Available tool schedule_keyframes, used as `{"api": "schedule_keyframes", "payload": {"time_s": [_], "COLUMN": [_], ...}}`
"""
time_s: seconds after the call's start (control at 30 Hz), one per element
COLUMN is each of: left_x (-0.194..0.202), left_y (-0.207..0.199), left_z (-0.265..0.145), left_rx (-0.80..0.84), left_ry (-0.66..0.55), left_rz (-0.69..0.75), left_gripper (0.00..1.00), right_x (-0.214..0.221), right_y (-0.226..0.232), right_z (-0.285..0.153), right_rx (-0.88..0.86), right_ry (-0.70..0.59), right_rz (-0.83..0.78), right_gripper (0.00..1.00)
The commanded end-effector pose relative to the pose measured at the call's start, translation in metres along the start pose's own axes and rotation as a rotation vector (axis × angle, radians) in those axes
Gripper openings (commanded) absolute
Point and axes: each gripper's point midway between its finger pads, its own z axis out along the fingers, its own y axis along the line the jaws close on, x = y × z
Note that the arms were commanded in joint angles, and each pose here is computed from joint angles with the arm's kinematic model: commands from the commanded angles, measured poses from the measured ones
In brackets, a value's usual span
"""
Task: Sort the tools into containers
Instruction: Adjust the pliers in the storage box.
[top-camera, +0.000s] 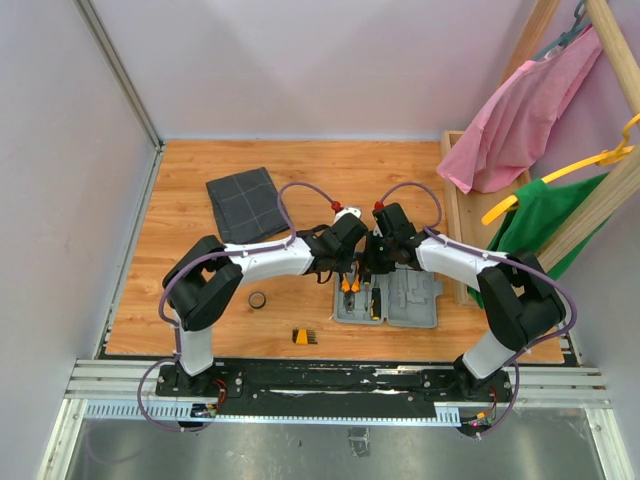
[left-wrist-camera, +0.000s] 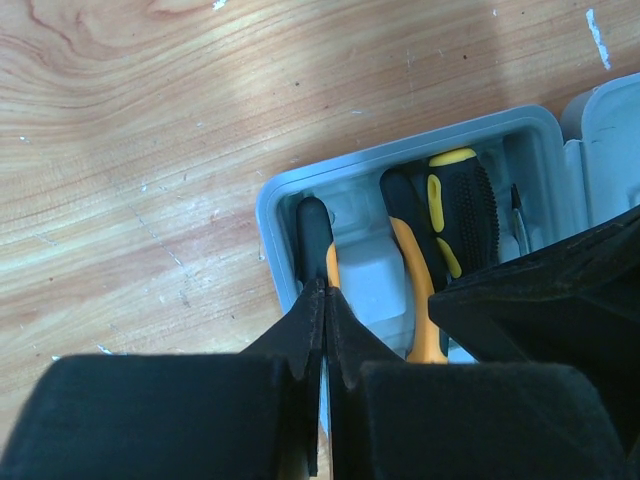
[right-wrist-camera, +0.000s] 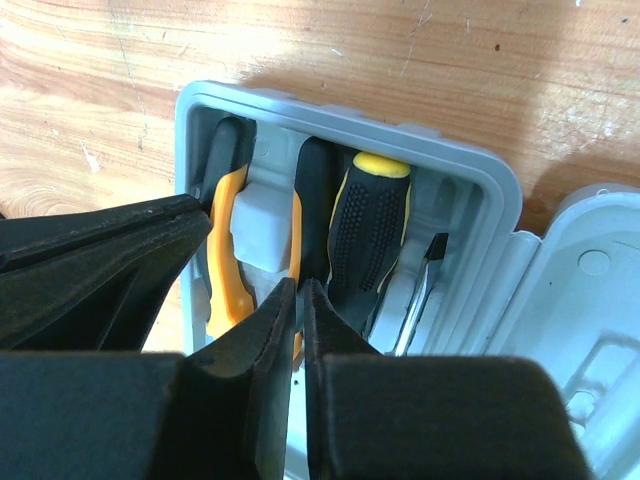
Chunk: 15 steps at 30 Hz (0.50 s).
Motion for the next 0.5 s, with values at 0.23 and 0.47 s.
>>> {"api": "schedule_keyframes", "payload": {"time_s": [0.23,0.47], "left_x": [0.110,0.119], "left_y": [0.059,0.061], "left_z": [0.020,0.023], "left_rx": [-0.204,-0.202], "left_ry": [0.381,0.406], "left_rz": [0.169,0.171], "left_gripper": [0.01,0.00], "right_x": [0.020,0.029], "right_y": [-0.020,-0.031], "right_z": [0.014,0.022], "right_rx": [0.096,0.179], "right_ry": [0.069,0.111], "right_rz": [-0.010,-0.030], "right_gripper": [0.07,0.05]}}
